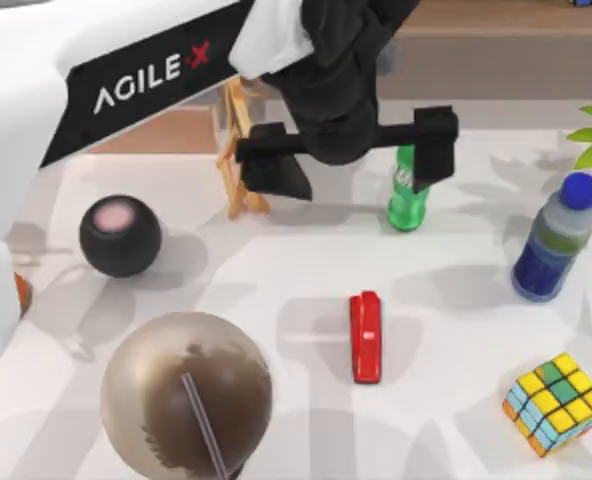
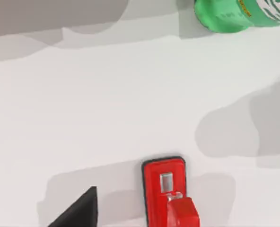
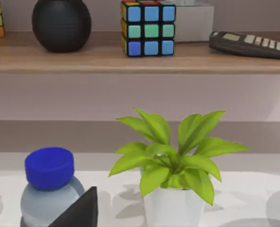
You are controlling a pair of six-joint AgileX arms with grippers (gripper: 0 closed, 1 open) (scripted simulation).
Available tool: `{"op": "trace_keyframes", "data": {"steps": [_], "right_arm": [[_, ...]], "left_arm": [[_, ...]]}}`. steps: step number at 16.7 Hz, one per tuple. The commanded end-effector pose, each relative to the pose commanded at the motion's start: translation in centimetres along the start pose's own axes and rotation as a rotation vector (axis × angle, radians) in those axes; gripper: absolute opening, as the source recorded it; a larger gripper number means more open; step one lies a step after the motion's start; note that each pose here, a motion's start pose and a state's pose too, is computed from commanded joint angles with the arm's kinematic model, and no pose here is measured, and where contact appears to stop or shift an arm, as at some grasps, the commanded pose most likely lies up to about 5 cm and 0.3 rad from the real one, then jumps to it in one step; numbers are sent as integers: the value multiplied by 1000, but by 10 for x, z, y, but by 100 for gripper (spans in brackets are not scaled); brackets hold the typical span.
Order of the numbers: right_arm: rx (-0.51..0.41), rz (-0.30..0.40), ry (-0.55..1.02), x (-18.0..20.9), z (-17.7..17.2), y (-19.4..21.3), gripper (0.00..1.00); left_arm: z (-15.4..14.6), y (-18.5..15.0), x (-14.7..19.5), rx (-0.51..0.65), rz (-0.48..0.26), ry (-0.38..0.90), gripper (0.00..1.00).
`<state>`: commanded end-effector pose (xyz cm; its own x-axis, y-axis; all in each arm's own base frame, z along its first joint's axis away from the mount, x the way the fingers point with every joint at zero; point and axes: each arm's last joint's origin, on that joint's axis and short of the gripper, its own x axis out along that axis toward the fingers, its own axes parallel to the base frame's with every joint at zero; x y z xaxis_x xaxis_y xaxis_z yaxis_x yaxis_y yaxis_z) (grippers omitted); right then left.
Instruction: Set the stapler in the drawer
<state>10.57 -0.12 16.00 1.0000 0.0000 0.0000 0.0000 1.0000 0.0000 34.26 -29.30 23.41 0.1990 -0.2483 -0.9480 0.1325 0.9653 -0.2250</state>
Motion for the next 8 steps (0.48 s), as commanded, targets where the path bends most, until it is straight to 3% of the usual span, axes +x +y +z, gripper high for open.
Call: {"op": "trace_keyframes", "data": {"steps": [5, 8], "right_arm": [[0, 0, 0, 0, 0, 0, 100], [0, 0, 0, 0, 0, 0, 100]], "left_arm": [[-44, -37, 42, -66, 215, 204, 100], [-48, -39, 47, -71, 240, 221, 100]]}}
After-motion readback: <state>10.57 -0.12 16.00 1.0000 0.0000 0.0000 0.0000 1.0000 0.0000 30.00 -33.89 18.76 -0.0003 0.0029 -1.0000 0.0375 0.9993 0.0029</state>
